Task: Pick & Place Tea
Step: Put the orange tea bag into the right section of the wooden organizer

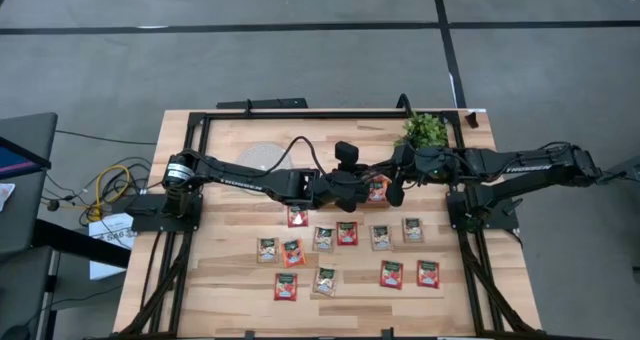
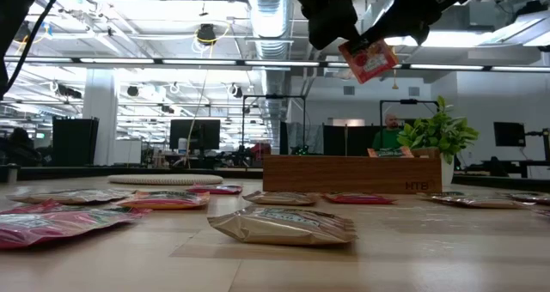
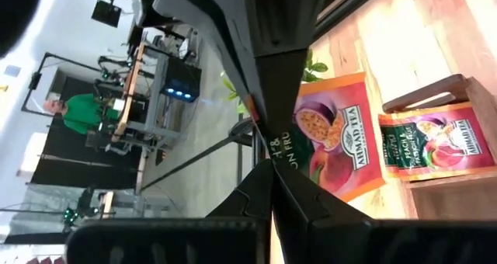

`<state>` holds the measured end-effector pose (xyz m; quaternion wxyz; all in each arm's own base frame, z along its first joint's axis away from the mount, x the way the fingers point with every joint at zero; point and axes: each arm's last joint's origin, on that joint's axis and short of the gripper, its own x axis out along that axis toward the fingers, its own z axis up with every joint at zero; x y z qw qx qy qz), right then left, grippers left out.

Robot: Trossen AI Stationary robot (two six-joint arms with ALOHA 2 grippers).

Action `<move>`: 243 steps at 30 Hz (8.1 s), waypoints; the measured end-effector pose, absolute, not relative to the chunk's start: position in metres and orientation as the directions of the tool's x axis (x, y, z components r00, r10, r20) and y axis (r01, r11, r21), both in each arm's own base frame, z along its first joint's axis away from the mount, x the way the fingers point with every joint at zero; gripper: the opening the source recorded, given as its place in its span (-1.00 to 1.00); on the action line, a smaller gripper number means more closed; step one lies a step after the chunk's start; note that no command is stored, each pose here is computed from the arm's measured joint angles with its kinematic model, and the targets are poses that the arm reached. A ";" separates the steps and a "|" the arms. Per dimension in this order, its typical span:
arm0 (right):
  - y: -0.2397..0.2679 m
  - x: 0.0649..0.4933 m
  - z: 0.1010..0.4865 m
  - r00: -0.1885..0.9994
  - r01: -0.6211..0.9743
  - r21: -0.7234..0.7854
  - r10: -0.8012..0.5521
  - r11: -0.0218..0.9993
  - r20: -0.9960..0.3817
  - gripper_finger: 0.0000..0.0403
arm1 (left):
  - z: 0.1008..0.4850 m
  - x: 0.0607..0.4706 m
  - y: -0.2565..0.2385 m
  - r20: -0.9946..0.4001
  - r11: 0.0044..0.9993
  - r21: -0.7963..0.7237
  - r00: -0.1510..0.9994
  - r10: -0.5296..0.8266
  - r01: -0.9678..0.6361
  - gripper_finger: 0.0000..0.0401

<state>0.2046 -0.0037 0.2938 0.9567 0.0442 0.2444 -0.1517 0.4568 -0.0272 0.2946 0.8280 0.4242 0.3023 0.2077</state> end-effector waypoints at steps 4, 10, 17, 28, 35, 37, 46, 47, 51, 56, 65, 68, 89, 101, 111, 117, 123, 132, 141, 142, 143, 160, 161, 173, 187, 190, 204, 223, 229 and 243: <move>-0.004 0.205 0.294 0.835 0.321 0.025 -0.271 0.947 -0.480 -1.00 | 0.295 0.456 -0.027 -0.317 0.543 0.834 0.718 0.619 -0.100 -1.00; -0.004 0.203 0.291 0.814 0.356 0.028 -0.295 0.934 -0.501 -1.00 | 0.296 0.452 -0.023 -0.253 0.416 0.895 0.588 0.768 -0.159 -1.00; -0.004 0.197 0.276 0.748 0.443 0.062 -0.330 0.895 -0.576 -1.00 | 0.291 0.433 -0.017 -0.235 0.337 0.913 0.379 0.895 -0.229 -1.00; 0.013 0.190 0.229 0.734 0.512 0.073 -0.392 0.856 -0.554 -1.00 | 0.278 0.370 -0.013 -0.683 0.695 0.609 0.192 0.705 -0.382 -1.00; 0.012 0.185 0.203 0.726 0.542 0.077 -0.421 0.836 -0.544 -1.00 | 0.268 0.339 -0.012 -0.703 0.710 0.515 0.237 0.671 -0.480 -1.00; 0.012 0.185 0.198 0.733 0.542 0.086 -0.419 0.836 -0.536 -1.00 | 0.265 0.325 -0.011 -0.711 0.722 0.476 0.264 0.652 -0.501 -1.00; 0.007 0.180 0.176 0.761 0.587 0.228 -0.432 0.777 -0.485 -1.00 | 0.263 0.261 -0.007 -0.702 0.753 0.201 0.444 0.557 -0.626 -1.00; 0.007 0.180 0.175 0.774 0.580 0.249 -0.431 0.775 -0.464 -1.00 | 0.264 0.255 -0.007 -0.694 0.751 0.175 0.461 0.553 -0.637 -1.00; 0.007 0.178 0.168 0.778 0.580 0.255 -0.432 0.774 -0.457 -1.00 | 0.270 0.229 -0.004 -0.670 0.743 0.110 0.503 0.546 -0.660 -1.00; 0.005 0.176 0.166 0.750 0.610 0.220 -0.464 0.762 -0.471 -1.00 | 0.274 0.205 -0.002 -0.620 0.733 0.015 0.569 0.540 -0.680 -1.00; 0.005 0.179 0.158 0.711 0.653 0.201 -0.499 0.730 -0.495 -1.00 | 0.253 0.179 -0.002 -0.546 0.752 -0.170 0.696 0.466 -0.637 -1.00; 0.005 0.181 0.152 0.693 0.662 0.176 -0.504 0.729 -0.515 -1.00 | 0.249 0.177 -0.002 -0.545 0.756 -0.179 0.704 0.456 -0.629 -1.00; 0.001 0.186 0.156 0.705 0.637 0.078 -0.538 0.767 -0.461 -1.00 | 0.247 0.177 -0.004 -0.583 0.843 -0.127 0.727 0.363 -0.523 -1.00; 0.002 0.186 0.156 0.706 0.632 0.071 -0.537 0.771 -0.461 -1.00 | 0.246 0.176 -0.005 -0.598 0.852 -0.132 0.726 0.340 -0.507 -1.00; 0.002 0.186 0.155 0.701 0.633 0.063 -0.537 0.772 -0.469 -1.00 | 0.244 0.175 -0.005 -0.611 0.852 -0.121 0.714 0.341 -0.510 -1.00; 0.002 0.186 0.155 0.701 0.624 0.040 -0.537 0.780 -0.470 -1.00 | 0.244 0.175 -0.005 -0.611 0.852 -0.121 0.714 0.341 -0.510 -1.00; 0.002 0.186 0.155 0.700 0.614 0.014 -0.536 0.789 -0.471 -1.00 | 0.244 0.175 -0.005 -0.611 0.865 -0.093 0.714 0.341 -0.493 -1.00; 0.001 0.184 0.153 0.685 0.615 -0.008 -0.539 0.788 -0.491 -0.98 | 0.244 0.175 -0.005 -0.611 0.870 -0.082 0.714 0.341 -0.486 -1.00; 0.001 0.184 0.152 0.680 0.617 -0.014 -0.543 0.787 -0.493 -0.61 | 0.244 0.175 -0.005 -0.611 0.871 -0.081 0.714 0.341 -0.485 -1.00; 0.001 0.184 0.152 0.678 0.620 -0.016 -0.546 0.785 -0.492 -0.58 | 0.244 0.175 -0.005 -0.611 0.871 -0.081 0.714 0.341 -0.485 -1.00; 0.001 0.183 0.152 0.676 0.622 -0.019 -0.549 0.783 -0.492 -0.56 | 0.244 0.175 -0.005 -0.611 0.871 -0.081 0.714 0.341 -0.485 -1.00; 0.008 0.192 0.201 0.794 0.550 0.086 -0.488 0.831 -0.363 -0.52 | 0.245 0.176 -0.005 -0.606 0.869 -0.099 0.721 0.334 -0.486 -1.00; 0.010 0.192 0.208 0.809 0.534 0.093 -0.476 0.840 -0.345 -0.52 | 0.245 0.176 -0.005 -0.608 0.871 -0.103 0.723 0.328 -0.481 -1.00; 0.034 0.161 0.246 0.911 0.383 0.237 -0.322 0.893 -0.257 -0.52 | 0.249 0.180 -0.007 -0.584 0.862 -0.221 0.769 0.258 -0.456 -1.00; 0.053 0.130 0.251 0.949 0.238 0.248 -0.170 0.939 -0.265 -0.52 | 0.246 0.198 -0.015 -0.554 0.585 -0.624 0.821 0.138 -0.519 -1.00; 0.055 0.119 0.253 0.958 0.189 0.256 -0.121 0.948 -0.258 -0.52 | 0.242 0.211 -0.023 -0.533 0.614 -0.645 0.844 0.064 -0.454 -1.00; 0.060 0.084 0.244 0.977 0.108 0.273 -0.052 0.956 -0.205 -0.52 | 0.190 0.261 -0.061 -0.573 0.536 -0.716 0.815 -0.084 -0.447 -1.00; 0.070 0.075 0.236 0.986 0.067 0.301 -0.018 0.951 -0.164 -0.52 | 0.223 0.289 -0.077 -0.782 0.751 -0.446 0.620 -0.064 -0.486 -1.00; 0.070 0.075 0.236 0.986 0.066 0.301 -0.017 0.951 -0.165 -0.52 | 0.223 0.321 -0.087 -0.892 0.848 -0.276 0.450 -0.050 -0.453 -1.00; 0.070 0.075 0.236 0.986 0.057 0.301 -0.007 0.952 -0.167 -0.52 | 0.197 0.335 -0.095 -0.951 0.825 -0.265 0.277 -0.138 -0.500 -1.00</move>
